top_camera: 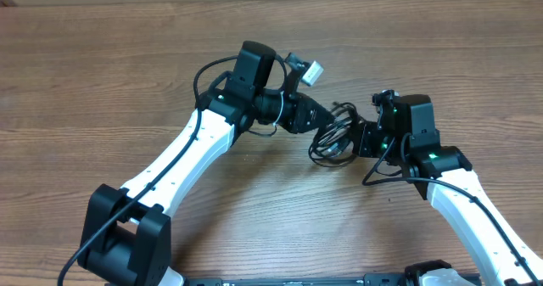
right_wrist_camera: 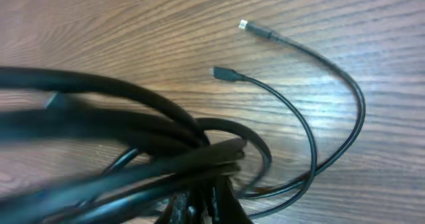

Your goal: Untangle cables

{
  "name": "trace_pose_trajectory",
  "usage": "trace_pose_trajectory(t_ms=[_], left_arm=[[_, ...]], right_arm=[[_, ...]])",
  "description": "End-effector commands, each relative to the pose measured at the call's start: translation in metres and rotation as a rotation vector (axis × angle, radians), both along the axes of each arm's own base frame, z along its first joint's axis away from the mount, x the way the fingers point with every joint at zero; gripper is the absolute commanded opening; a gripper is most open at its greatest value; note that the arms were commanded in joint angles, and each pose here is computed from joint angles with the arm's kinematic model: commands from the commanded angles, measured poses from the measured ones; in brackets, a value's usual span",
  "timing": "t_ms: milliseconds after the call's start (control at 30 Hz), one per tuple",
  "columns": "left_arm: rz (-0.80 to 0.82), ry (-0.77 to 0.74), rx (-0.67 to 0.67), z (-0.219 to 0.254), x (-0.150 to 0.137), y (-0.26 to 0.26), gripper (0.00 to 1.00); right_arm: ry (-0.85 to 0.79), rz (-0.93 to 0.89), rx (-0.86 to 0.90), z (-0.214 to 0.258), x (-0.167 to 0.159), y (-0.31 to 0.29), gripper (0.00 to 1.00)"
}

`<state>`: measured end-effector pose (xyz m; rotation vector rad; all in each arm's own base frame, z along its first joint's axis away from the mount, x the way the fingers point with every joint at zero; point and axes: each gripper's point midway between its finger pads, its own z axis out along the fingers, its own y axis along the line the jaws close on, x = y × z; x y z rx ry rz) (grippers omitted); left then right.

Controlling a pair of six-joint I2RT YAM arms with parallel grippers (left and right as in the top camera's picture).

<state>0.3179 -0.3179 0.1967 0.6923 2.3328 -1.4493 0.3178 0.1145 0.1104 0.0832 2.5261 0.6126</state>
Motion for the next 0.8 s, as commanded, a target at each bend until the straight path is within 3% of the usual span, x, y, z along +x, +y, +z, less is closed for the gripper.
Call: trace_pose_trajectory(t_ms=[0, 200, 333, 467, 600, 633, 700, 767], left_arm=[[0.259, -0.049, 0.283, -0.037, 0.038, 0.041, 0.04], [0.454, -0.03, 0.598, -0.075, 0.049, 0.103, 0.04], [0.538, 0.014, 0.684, -0.084, 0.051, 0.134, 0.04], [0.422, 0.031, 0.547, -0.07, 0.046, 0.118, 0.04], [0.235, -0.079, 0.316, -0.011, 0.039, 0.083, 0.04], [0.232, -0.112, 0.289, 0.006, 0.041, 0.081, 0.04], [0.144, -0.185, 0.191, 0.036, 0.032, 0.067, 0.04], [0.036, -0.245, 0.083, 0.061, 0.016, 0.054, 0.04]], right_arm=[[-0.03, -0.047, -0.018, 0.012, 0.009, -0.006, 0.04], [-0.06, -0.234, -0.173, 0.017, 0.01, -0.048, 0.04], [-0.113, -0.337, -0.259, 0.032, 0.009, -0.073, 0.04], [-0.136, -0.341, -0.252, 0.041, 0.007, -0.073, 0.04], [-0.108, -0.28, -0.19, 0.037, 0.003, -0.058, 0.06], [-0.102, -0.231, -0.147, 0.038, 0.001, -0.047, 0.26], [-0.091, -0.162, -0.068, 0.04, -0.002, -0.029, 0.79], [-0.087, -0.11, -0.008, 0.044, -0.005, -0.016, 0.92]])
